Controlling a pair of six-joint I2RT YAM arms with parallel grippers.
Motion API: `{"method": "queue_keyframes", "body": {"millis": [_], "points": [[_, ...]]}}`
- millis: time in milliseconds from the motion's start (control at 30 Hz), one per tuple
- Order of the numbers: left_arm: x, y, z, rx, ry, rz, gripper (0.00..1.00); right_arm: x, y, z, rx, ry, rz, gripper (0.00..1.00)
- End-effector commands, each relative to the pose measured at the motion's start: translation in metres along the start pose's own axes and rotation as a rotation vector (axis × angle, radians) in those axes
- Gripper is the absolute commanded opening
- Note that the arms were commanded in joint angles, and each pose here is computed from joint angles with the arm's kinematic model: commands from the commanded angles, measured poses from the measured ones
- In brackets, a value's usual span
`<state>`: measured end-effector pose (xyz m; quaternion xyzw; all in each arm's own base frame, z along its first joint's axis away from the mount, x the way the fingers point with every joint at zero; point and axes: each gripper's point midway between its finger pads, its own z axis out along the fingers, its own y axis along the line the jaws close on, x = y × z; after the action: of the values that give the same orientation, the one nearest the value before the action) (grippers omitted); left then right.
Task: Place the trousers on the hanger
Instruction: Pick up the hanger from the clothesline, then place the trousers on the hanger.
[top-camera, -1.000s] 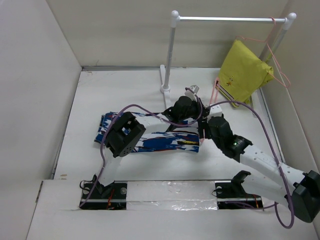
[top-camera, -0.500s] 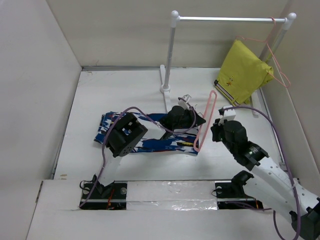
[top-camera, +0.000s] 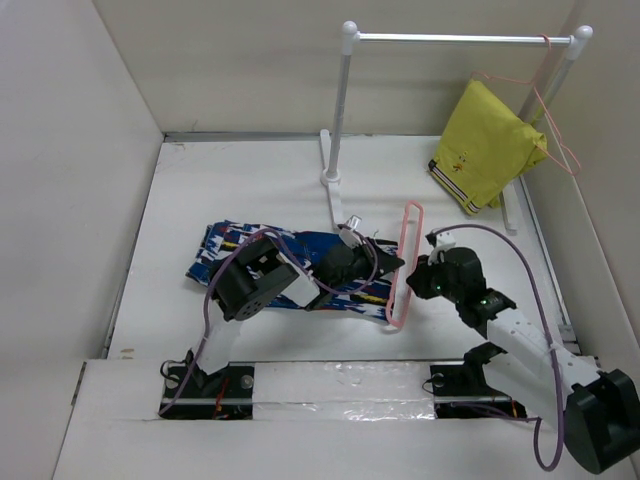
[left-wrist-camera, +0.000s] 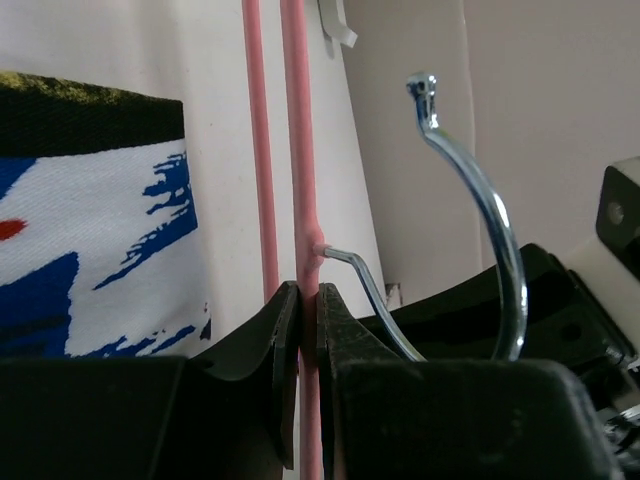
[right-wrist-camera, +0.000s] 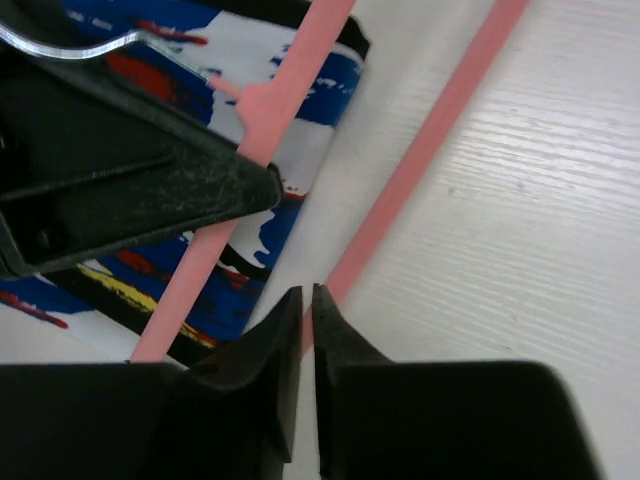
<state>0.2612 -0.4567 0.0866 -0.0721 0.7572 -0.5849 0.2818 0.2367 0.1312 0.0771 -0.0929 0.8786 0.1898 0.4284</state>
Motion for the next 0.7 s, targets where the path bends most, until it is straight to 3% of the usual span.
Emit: {"method": "queue_keyframes", "body": {"millis": [0, 133, 667], "points": [[-0.019, -0.046, 0.001, 0.195, -0.058, -0.064, 0.0, -0.034, 0.026, 0.007, -0.143, -0.149, -0.003, 0.23], [-0.023, -0.046, -0.001, 0.187, -0.073, -0.059, 0.0, -0.021, 0.027, 0.018, -0.162, -0.103, 0.024, 0.38], [-0.026, -0.008, 0.002, 0.008, -0.09, 0.017, 0.0, 0.011, 0.025, 0.047, -0.175, -0.033, 0.127, 0.5]]}}
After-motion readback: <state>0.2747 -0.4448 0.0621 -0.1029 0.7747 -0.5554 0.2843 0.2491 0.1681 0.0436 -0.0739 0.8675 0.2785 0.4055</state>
